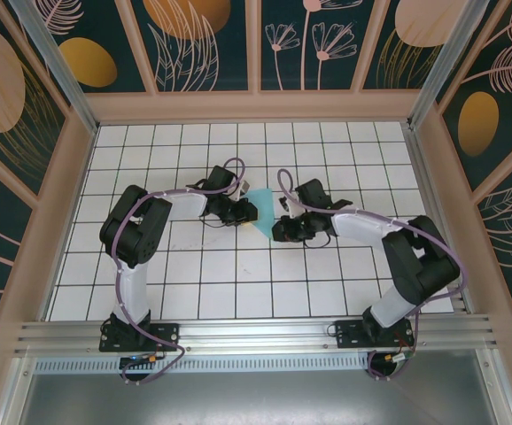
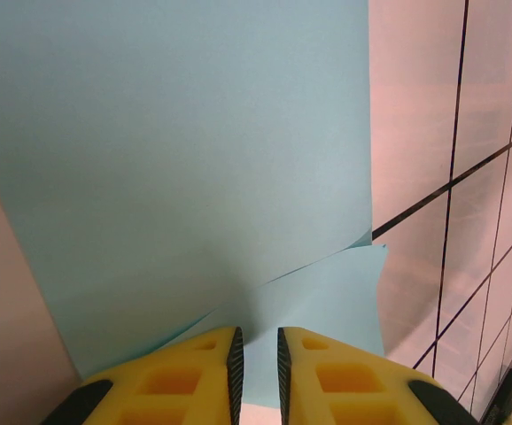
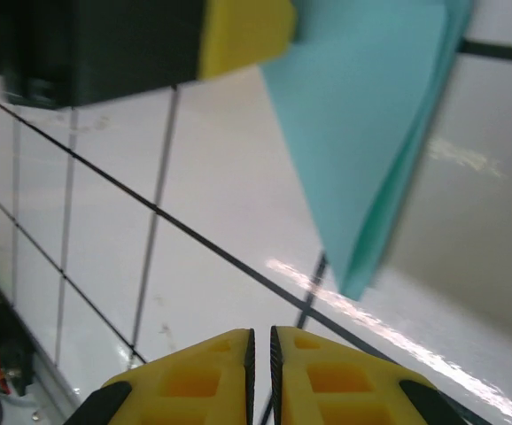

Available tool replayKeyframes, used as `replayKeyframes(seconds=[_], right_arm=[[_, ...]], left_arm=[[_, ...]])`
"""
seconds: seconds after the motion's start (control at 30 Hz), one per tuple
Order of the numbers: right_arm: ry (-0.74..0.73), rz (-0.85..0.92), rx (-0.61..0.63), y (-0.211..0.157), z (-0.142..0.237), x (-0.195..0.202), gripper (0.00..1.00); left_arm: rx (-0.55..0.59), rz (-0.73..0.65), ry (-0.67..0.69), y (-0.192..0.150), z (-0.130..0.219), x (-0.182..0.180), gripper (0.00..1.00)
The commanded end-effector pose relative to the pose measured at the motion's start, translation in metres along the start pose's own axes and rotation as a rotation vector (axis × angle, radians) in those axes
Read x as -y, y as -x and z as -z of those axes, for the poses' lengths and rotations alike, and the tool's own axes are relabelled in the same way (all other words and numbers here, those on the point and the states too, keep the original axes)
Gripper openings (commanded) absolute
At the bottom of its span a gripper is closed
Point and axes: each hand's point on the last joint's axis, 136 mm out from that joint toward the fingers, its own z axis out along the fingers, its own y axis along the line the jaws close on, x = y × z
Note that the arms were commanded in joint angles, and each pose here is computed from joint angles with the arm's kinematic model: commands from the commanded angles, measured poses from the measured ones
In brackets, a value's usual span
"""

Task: Fold a paper plane with a square sheet of paper (fold left side to right side)
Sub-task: Third fold the triangle at the center of the table.

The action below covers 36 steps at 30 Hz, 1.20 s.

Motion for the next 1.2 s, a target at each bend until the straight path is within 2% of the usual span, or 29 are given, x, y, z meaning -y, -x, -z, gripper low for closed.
replayKeyframes(seconds=[0.0, 0.23, 0.63, 0.9, 1.17], right_arm=[[0.078, 0.011, 0.021, 0.015, 0.006, -0.024, 0.17], [-0.012, -0.044, -0.019, 0.021, -0.027, 0.008, 0.16], [-0.171, -0.153, -0.141, -0.024, -0.046, 0.062, 0.12], [-0.236, -0.203, -0.172, -0.043, -0.049, 0.081, 0.08], [-0.266, -0.194, -0.168, -0.042, -0.049, 0.087, 0.03]], left_arm=[[-0.003, 0.006, 0.114, -0.005, -0.012, -0.032, 0.22], [-0.002, 0.005, 0.112, -0.005, -0.011, -0.031, 0.22], [0.009, -0.006, 0.094, -0.001, -0.007, -0.023, 0.22], [0.074, -0.04, 0.02, 0.009, 0.019, 0.011, 0.26], [0.071, -0.063, -0.036, -0.009, 0.027, 0.042, 0.25]])
